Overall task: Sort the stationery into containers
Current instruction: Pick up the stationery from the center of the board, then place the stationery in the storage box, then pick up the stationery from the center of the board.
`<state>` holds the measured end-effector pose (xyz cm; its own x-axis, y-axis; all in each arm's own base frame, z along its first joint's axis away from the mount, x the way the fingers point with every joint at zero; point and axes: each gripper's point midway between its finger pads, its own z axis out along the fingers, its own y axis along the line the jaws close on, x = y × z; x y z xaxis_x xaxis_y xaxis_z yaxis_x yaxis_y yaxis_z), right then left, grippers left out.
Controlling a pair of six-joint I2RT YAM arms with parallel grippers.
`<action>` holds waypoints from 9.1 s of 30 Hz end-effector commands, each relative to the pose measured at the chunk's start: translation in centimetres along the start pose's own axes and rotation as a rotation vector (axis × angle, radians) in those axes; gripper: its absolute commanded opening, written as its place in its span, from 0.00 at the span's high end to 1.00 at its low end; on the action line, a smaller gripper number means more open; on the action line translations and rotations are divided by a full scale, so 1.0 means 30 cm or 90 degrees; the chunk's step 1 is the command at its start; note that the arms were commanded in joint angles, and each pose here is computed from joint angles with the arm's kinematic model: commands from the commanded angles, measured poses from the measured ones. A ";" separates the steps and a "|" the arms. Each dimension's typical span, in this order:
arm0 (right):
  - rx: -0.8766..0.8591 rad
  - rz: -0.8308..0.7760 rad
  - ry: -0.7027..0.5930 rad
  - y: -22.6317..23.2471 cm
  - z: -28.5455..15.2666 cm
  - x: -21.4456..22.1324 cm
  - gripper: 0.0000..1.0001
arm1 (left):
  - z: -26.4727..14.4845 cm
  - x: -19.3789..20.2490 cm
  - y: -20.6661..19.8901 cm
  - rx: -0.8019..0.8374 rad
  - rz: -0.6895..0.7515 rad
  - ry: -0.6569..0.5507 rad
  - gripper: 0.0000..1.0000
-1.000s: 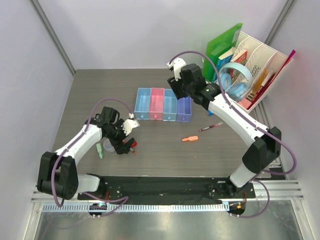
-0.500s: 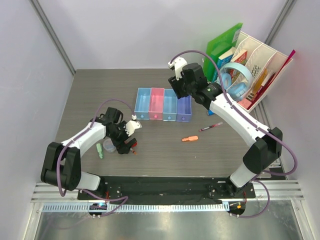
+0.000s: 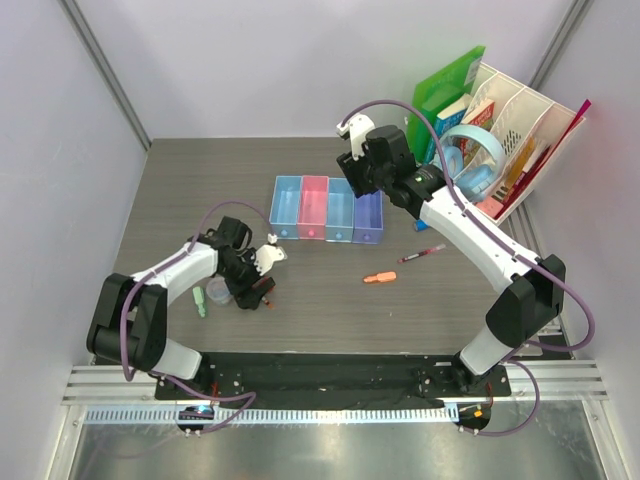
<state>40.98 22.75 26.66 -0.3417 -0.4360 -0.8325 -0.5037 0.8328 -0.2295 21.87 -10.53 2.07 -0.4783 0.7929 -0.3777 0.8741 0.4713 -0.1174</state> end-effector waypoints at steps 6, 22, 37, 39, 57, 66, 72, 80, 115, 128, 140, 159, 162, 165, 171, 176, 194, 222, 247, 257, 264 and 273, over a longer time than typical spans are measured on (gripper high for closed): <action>-0.006 0.014 -0.033 -0.006 -0.019 -0.045 0.42 | 0.019 -0.016 0.009 -0.008 0.006 0.008 0.61; -0.282 0.046 -0.014 0.224 -0.038 0.023 0.29 | -0.223 -0.153 0.011 -0.089 0.045 -0.076 1.00; -0.732 0.219 0.022 0.505 -0.119 -0.057 0.10 | -0.472 -0.533 -0.032 -0.192 0.119 -0.365 1.00; -0.745 0.233 0.025 0.511 -0.120 -0.065 0.07 | -0.458 -0.546 -0.042 -0.191 0.125 -0.361 1.00; -0.761 0.254 0.034 0.579 -0.110 -0.044 0.07 | -0.398 -0.614 -0.033 -0.211 0.152 -0.319 1.00; -0.772 0.261 0.053 0.607 -0.102 -0.015 0.18 | -0.423 -0.612 -0.049 -0.221 0.158 -0.333 1.00; -0.771 0.265 0.070 0.620 -0.093 0.030 0.20 | -0.445 -0.614 -0.044 -0.241 0.160 -0.350 1.00; -0.777 0.263 0.068 0.633 -0.091 0.016 0.23 | -0.443 -0.618 -0.051 -0.234 0.162 -0.354 1.00; -0.611 0.204 0.075 0.551 0.016 0.037 0.73 | -0.467 -0.567 -0.017 -0.301 0.157 -0.350 0.00; -0.150 0.079 0.151 0.042 0.213 0.150 0.73 | -0.406 -0.455 0.043 -0.326 0.110 -0.296 0.00; -0.057 0.036 0.241 -0.133 0.299 0.289 0.73 | -0.347 -0.414 0.050 -0.319 0.095 -0.279 0.00; -0.070 0.031 0.295 -0.112 0.476 0.417 0.70 | -0.299 -0.384 0.049 -0.310 0.093 -0.273 0.00; -0.068 0.032 0.289 -0.114 0.485 0.407 0.51 | -0.293 -0.378 0.050 -0.309 0.092 -0.272 0.00; -0.065 0.034 0.279 -0.120 0.478 0.385 0.37 | -0.285 -0.376 0.049 -0.306 0.093 -0.270 0.00; -0.040 0.028 0.265 -0.153 0.436 0.339 0.14 | -0.279 -0.376 0.050 -0.302 0.091 -0.269 0.00; -0.044 0.030 0.237 -0.165 0.335 0.257 0.14 | -0.291 -0.377 0.047 -0.304 0.091 -0.274 0.00; -0.066 -0.360 0.393 -0.448 -0.003 0.578 0.23 | -0.333 -0.369 0.196 -0.411 -0.010 -0.260 0.00; -0.211 -0.506 0.510 -0.440 0.199 0.881 0.31 | -0.316 -0.333 0.350 -0.409 -0.106 -0.179 0.00; -0.221 -0.505 0.476 -0.463 0.194 0.949 0.38 | -0.317 -0.311 0.347 -0.408 -0.101 -0.155 0.00; -0.220 -0.517 0.422 -0.437 0.179 0.927 0.30 | -0.305 -0.307 0.346 -0.400 -0.098 -0.142 0.00; -0.227 -0.517 0.408 -0.431 0.211 0.920 0.35 | -0.291 -0.296 0.345 -0.393 -0.099 -0.130 0.00; -0.240 -0.509 0.400 -0.391 0.183 0.963 0.64 | -0.291 -0.293 0.343 -0.391 -0.097 -0.123 0.00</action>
<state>42.50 1.65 2.64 -0.1103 -0.9932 -0.0360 -0.9337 0.1160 -0.3387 33.42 -9.10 10.82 -0.5391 0.6390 -0.5488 0.5696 0.7565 0.3213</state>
